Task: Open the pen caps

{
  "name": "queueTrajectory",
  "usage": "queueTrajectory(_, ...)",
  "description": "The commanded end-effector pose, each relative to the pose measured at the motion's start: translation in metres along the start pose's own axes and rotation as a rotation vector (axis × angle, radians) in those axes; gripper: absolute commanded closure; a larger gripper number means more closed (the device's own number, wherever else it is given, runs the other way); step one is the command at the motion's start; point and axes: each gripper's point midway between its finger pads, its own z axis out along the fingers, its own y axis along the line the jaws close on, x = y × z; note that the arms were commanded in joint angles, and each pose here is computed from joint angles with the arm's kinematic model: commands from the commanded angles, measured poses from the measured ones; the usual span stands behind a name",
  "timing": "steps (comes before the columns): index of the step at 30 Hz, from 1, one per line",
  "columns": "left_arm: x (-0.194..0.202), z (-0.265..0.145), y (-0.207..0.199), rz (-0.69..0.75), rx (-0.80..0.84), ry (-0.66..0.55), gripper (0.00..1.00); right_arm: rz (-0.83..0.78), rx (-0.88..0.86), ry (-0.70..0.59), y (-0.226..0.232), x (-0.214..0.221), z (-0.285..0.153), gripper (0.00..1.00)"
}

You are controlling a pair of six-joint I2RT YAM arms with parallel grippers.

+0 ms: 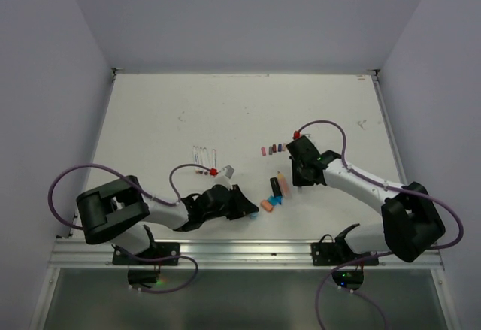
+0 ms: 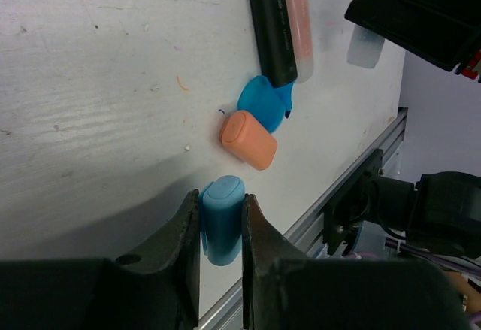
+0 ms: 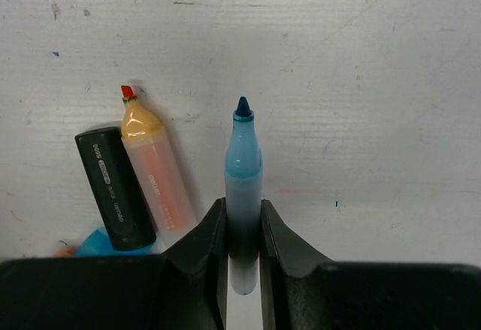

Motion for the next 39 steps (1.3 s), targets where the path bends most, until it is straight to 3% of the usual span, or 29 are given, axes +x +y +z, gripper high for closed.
queueTrajectory(1,-0.009,0.003,-0.028,-0.060,0.121,-0.079,1.00,0.004,-0.020,-0.063,0.006,-0.018,0.002,0.97)
queueTrajectory(6,-0.004,0.008,-0.030,-0.089,0.154,-0.077,1.00,-0.006,-0.042,-0.057,0.011,-0.016,0.005,0.96)
queueTrajectory(16,0.003,0.016,-0.021,-0.120,0.157,-0.073,0.87,-0.009,-0.063,-0.043,0.016,-0.014,0.011,0.94)
queueTrajectory(23,0.002,0.016,-0.016,-0.124,0.148,-0.082,0.61,-0.009,-0.074,-0.035,0.019,-0.012,0.013,0.94)
queueTrajectory(29,0.001,0.012,-0.012,-0.127,0.142,-0.092,0.47,-0.008,-0.096,-0.030,0.022,-0.011,0.012,0.94)
queueTrajectory(39,-0.009,-0.013,0.001,-0.148,0.107,-0.160,0.43,-0.015,-0.113,-0.004,0.025,-0.003,0.017,0.92)
